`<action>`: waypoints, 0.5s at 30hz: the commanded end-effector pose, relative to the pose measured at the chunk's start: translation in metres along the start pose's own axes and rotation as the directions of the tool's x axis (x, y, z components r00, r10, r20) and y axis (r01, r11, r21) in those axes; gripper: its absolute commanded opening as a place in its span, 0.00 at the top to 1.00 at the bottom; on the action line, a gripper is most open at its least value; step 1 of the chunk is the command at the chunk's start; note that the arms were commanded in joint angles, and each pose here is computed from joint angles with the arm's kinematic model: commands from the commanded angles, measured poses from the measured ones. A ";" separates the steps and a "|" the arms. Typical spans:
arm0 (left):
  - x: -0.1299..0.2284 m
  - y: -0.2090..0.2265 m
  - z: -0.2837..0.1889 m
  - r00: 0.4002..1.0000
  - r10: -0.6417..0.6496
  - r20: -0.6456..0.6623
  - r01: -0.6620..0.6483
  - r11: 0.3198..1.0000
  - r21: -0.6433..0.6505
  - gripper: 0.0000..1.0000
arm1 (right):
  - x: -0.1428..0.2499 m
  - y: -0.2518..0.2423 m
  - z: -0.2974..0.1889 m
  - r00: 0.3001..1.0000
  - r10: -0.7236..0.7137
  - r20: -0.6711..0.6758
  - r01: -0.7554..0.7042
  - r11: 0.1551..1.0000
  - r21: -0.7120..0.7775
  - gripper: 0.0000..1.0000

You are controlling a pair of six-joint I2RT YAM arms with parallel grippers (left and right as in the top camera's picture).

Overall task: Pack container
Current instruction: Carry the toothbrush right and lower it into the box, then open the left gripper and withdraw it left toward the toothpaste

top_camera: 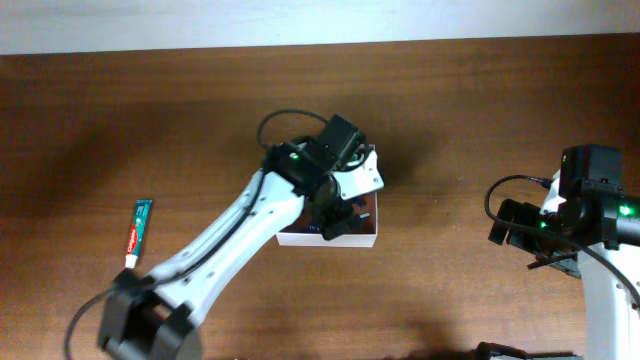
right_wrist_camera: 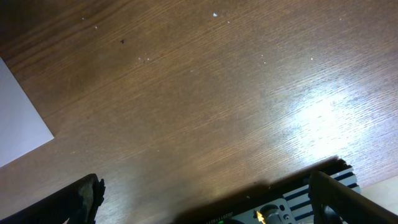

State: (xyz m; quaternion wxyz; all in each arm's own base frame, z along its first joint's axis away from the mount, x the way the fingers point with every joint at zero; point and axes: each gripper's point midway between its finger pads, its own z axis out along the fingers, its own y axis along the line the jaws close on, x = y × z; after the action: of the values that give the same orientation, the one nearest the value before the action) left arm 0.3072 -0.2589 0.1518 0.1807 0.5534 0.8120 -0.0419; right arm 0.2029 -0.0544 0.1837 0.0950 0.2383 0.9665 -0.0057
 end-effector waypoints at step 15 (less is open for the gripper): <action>0.308 0.173 -0.112 0.312 -0.929 0.201 0.887 0.208 -0.413 0.01 | -0.001 0.000 0.001 1.000 0.000 0.001 0.000 1.000 -0.005 0.01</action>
State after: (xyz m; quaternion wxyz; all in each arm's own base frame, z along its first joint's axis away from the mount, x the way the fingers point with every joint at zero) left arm 0.3564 0.0741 0.2086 0.2436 0.0098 0.9665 0.0807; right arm 0.2033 -0.0540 0.1838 0.0956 0.2381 0.9665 -0.0042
